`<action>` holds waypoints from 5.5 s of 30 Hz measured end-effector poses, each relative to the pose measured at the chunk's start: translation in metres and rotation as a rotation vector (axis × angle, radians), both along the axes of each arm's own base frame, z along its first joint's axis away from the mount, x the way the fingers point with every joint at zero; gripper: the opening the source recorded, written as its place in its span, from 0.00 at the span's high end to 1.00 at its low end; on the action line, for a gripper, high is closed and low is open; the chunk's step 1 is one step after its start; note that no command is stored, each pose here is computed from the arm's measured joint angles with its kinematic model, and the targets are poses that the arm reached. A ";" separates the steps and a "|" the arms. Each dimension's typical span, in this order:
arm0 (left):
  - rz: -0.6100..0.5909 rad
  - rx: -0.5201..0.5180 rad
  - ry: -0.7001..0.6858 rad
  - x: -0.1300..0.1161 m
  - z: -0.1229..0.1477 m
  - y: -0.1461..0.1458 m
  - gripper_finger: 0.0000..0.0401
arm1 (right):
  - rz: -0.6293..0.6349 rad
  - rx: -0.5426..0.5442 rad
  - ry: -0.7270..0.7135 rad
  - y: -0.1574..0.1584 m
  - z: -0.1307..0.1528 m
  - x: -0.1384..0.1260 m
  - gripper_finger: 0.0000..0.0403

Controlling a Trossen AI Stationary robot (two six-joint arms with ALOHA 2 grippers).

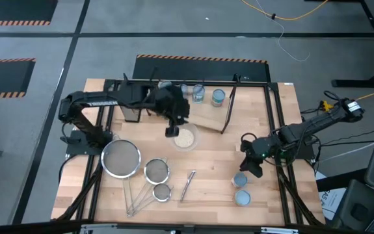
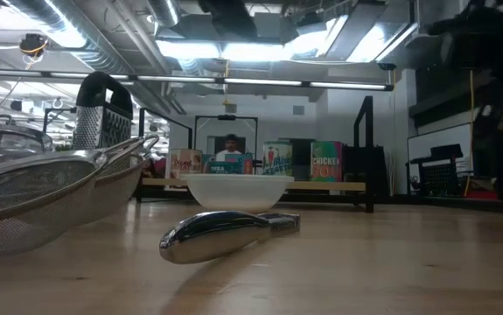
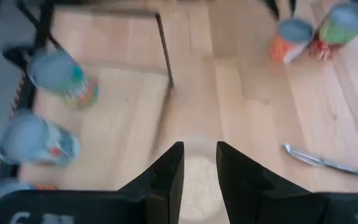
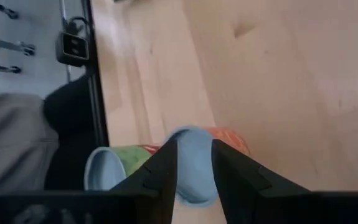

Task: Pick and place cans onto a shelf
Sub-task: Put the canned sauce on the shelf, then put the canned spaghetti sauce on the shelf

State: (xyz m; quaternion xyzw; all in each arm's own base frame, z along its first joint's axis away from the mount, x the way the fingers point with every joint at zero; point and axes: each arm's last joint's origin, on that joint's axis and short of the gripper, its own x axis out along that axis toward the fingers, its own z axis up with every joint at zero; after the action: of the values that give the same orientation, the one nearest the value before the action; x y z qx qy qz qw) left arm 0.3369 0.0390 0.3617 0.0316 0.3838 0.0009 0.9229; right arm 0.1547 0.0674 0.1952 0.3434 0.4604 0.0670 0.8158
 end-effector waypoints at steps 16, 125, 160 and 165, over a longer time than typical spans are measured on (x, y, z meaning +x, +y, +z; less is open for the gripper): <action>-0.062 -0.107 -0.154 0.006 -0.111 -0.093 0.78 | 0.015 -0.077 0.157 0.030 -0.023 -0.005 0.74; -0.071 -0.137 -0.577 -0.124 -0.169 -0.104 0.78 | 0.023 -0.576 0.197 -0.241 0.034 0.226 0.97; -0.071 -0.137 -0.577 -0.124 -0.169 -0.104 0.78 | 0.025 -0.569 0.218 -0.240 0.036 0.225 0.80; -0.071 -0.137 -0.577 -0.124 -0.169 -0.104 0.78 | 0.034 -0.559 0.237 -0.240 0.055 0.223 0.80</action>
State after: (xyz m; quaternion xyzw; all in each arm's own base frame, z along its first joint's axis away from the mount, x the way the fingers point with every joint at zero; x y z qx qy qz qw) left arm 0.2133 -0.0654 0.1927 -0.0192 0.1035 -0.0482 0.9933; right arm 0.3780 -0.1724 0.2501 0.1030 0.5587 -0.0893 0.8181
